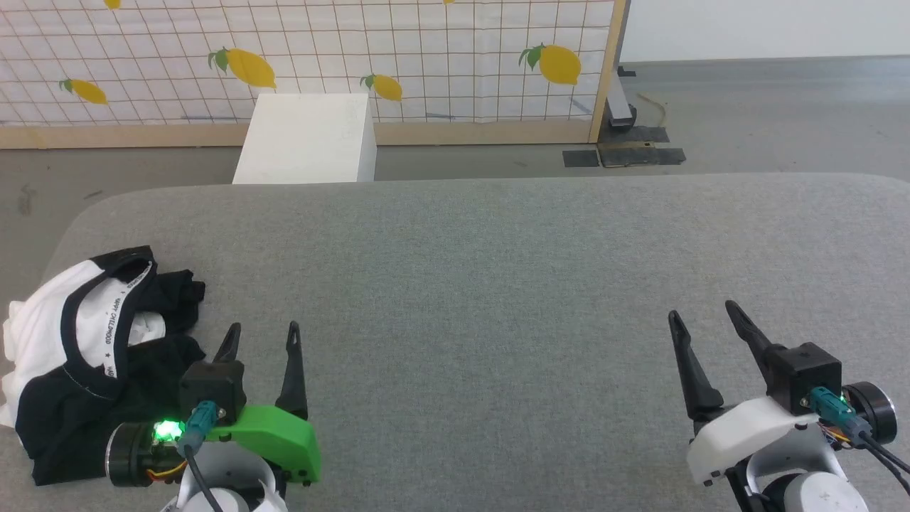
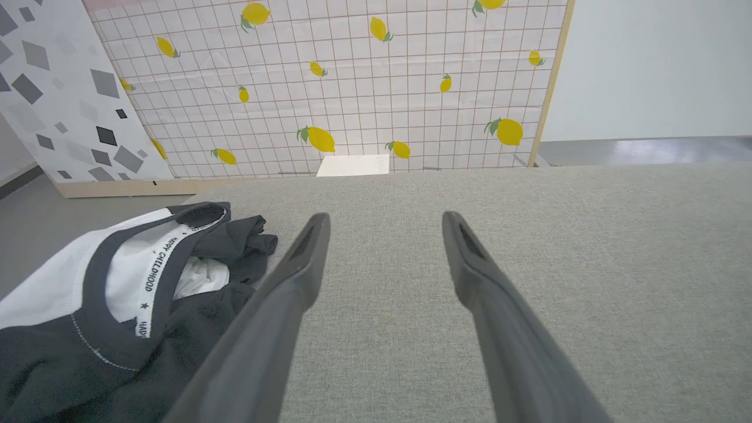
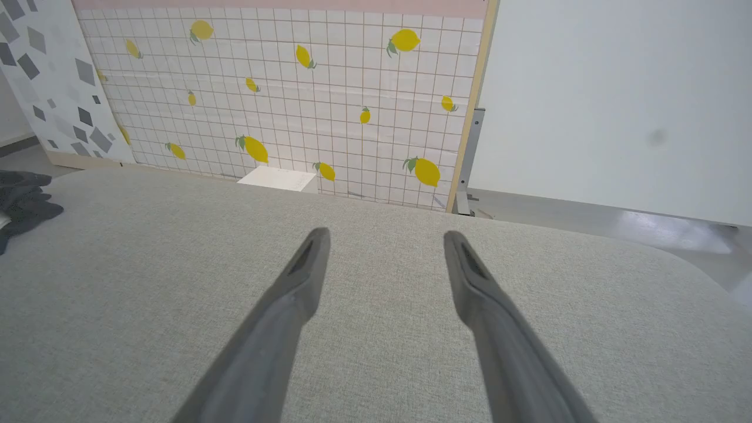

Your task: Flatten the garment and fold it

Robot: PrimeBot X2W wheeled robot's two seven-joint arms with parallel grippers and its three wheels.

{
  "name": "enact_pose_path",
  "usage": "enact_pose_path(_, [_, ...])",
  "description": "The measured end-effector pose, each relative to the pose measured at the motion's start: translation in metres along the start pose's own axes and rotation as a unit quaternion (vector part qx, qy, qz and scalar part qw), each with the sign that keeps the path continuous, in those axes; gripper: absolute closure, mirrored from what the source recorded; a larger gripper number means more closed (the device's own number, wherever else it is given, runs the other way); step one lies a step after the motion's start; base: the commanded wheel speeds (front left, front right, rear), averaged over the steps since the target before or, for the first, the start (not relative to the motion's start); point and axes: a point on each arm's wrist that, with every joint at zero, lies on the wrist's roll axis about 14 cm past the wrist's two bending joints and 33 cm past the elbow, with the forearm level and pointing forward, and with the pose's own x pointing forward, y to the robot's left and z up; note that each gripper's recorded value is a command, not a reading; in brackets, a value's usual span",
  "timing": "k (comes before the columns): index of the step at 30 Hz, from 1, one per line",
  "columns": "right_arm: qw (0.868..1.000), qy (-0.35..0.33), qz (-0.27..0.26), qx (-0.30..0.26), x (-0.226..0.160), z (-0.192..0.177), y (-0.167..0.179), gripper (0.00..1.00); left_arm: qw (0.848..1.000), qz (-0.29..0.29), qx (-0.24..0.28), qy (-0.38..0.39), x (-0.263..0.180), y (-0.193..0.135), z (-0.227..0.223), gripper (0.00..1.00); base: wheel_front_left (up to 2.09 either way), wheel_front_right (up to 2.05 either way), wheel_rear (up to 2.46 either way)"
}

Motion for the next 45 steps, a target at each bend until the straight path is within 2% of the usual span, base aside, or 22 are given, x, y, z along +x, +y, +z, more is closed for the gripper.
enact_pose_path(21, [1.0,-0.008,0.001,0.018,0.002,-0.004,0.0,0.0,1.0,0.007,-0.01,-0.006,-0.003,0.005,-0.003,0.0,0.0,0.0,0.0])
enact_pose_path(45, [0.997,-0.017,0.062,0.042,0.025,-0.006,0.041,0.0,0.996,0.08,-0.023,-0.016,-0.031,0.05,-0.007,0.0,0.0,0.0,0.0])
